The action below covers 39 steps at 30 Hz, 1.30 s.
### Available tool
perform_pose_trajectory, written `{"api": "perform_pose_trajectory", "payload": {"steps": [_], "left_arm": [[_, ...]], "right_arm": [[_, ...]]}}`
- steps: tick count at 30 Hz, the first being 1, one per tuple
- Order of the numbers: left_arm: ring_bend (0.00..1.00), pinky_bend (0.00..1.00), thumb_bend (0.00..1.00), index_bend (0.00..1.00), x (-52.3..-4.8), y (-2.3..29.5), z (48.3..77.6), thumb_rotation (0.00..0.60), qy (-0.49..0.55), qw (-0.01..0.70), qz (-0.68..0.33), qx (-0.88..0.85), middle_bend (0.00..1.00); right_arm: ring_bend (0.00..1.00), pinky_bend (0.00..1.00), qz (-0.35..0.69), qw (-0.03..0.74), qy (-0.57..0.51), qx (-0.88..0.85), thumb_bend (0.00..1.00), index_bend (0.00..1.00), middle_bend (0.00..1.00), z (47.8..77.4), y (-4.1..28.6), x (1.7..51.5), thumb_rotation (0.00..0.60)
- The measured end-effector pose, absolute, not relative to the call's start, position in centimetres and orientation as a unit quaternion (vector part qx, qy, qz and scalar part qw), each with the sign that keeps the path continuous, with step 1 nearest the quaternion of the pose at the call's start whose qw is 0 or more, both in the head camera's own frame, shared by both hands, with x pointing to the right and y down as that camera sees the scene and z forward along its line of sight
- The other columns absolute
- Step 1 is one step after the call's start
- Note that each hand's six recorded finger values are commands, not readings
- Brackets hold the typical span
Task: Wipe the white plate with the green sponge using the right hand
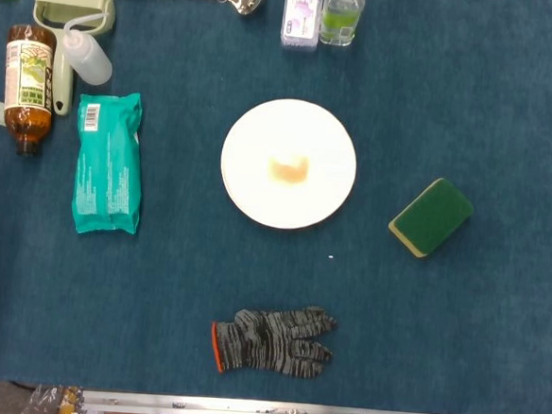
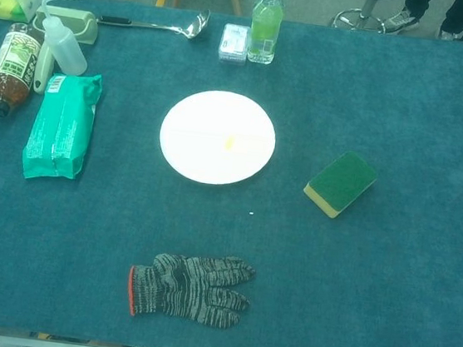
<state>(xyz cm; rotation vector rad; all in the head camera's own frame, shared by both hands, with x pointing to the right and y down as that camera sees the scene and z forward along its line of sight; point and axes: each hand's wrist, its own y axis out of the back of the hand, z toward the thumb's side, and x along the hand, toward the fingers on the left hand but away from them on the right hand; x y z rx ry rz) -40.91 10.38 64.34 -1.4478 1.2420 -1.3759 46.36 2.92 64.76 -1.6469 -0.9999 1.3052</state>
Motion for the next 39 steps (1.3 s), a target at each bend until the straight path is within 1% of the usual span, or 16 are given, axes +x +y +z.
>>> {"api": "perform_pose_trajectory", "payload": {"steps": [2,6,11,19,25,29,39], "left_arm": [[0.0,0.2,0.21,0.3,-40.9,10.4,64.4,0.6,0.487,0.384,-0.54,-0.569,0.04],[0.0,0.2,0.21,0.3,-41.0,10.4,64.4,0.6,0.489,0.382,-0.54,-0.569,0.04],[0.0,0.2,0.21,0.3,-41.3,10.6,64.5,0.6,0.491,0.379,-0.541,-0.568,0.04],[0.0,0.2,0.21,0.3,-41.5,10.7,64.9,0.6,0.492,0.373,-0.543,-0.569,0.04],[0.0,0.2,0.21,0.3,-41.7,10.9,65.2,0.6,0.493,0.369,-0.544,-0.57,0.04],[0.0,0.2,0.21,0.3,-41.7,11.0,65.4,0.6,0.493,0.366,-0.543,-0.572,0.04],[0.0,0.2,0.21,0.3,-42.2,11.3,66.1,0.6,0.496,0.357,-0.545,-0.575,0.04]], "right_arm": [[0.09,0.25,0.509,0.399,-0.38,-0.661,0.09,0.33,0.22,65.2,2.7,45.5,0.6],[0.09,0.25,0.499,0.404,-0.351,-0.681,0.05,0.33,0.22,65.9,2.3,43.7,0.6],[0.11,0.25,0.49,0.407,-0.314,-0.704,0.0,0.28,0.22,67.0,2.1,41.6,0.6],[0.11,0.25,0.498,0.416,-0.248,-0.72,0.0,0.27,0.18,69.0,1.5,39.3,0.6],[0.09,0.22,0.506,0.422,-0.204,-0.724,0.0,0.27,0.16,70.4,1.1,37.7,0.6],[0.05,0.18,0.506,0.425,-0.189,-0.726,0.0,0.27,0.15,71.1,0.6,36.8,0.6],[0.0,0.12,0.499,0.428,-0.16,-0.736,0.0,0.26,0.12,72.8,0.3,34.6,0.6]]}}
